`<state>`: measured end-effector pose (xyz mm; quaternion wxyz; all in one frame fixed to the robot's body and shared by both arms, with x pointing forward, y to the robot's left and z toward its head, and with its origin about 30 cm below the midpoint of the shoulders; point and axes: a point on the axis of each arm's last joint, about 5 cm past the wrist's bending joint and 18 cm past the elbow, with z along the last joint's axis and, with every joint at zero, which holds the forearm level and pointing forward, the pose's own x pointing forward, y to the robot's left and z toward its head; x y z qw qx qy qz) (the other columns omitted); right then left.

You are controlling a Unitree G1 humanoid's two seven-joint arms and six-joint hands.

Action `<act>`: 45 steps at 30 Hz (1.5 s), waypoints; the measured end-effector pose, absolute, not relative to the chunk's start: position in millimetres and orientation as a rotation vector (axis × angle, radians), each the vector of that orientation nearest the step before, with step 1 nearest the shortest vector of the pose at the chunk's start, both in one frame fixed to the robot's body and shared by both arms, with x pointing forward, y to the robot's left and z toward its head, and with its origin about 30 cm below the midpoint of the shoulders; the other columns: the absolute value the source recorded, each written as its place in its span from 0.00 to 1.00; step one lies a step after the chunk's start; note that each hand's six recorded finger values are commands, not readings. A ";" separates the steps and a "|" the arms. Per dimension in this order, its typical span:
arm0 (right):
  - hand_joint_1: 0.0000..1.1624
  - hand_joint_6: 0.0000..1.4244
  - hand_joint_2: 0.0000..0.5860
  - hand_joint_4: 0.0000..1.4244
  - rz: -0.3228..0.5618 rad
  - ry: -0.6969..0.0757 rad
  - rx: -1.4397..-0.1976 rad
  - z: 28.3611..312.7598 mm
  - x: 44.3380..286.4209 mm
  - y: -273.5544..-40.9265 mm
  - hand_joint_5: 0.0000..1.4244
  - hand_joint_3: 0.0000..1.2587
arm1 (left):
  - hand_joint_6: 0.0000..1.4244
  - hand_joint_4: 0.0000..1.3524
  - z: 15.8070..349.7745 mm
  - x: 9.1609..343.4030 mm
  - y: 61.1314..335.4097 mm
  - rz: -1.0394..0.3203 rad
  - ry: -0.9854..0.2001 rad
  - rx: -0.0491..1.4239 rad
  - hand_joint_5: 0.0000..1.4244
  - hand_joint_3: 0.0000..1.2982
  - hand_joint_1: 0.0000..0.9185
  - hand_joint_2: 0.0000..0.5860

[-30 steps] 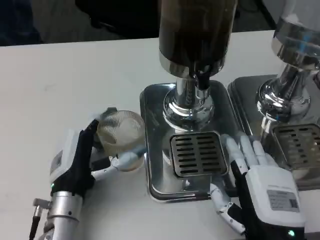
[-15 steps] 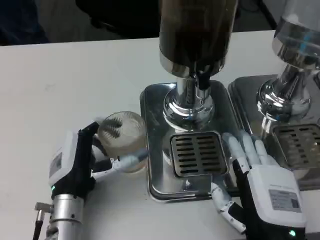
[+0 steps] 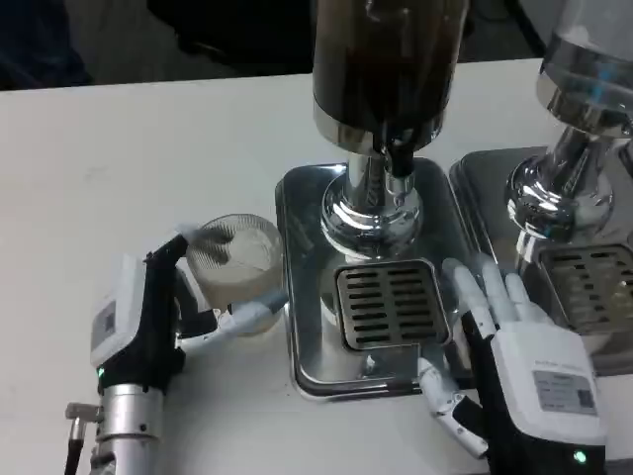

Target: Grasp the cup under the faucet to collect the drink, then remove the cup.

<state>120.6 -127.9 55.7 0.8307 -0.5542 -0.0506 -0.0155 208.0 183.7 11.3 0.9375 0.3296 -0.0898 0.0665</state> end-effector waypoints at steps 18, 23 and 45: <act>0.13 0.13 0.87 0.00 -0.058 -0.094 -1.174 56.7 119.7 -131.3 0.02 0.07 | 0.99 0.77 18.5 211.9 160.2 -0.022 -0.335 0.667 0.87 0.67 0.80 0.00; 0.13 0.13 0.87 0.00 -0.097 -0.069 -1.171 56.6 117.1 -133.7 0.02 0.07 | 0.99 0.77 20.7 217.6 151.0 -0.111 -0.374 0.721 0.87 0.67 0.80 0.00; 0.12 0.13 0.87 0.00 -0.191 -0.026 -1.152 56.8 106.5 -130.4 0.01 0.07 | 1.00 0.78 33.7 248.3 106.4 -0.165 -0.350 0.783 0.87 0.68 0.81 0.00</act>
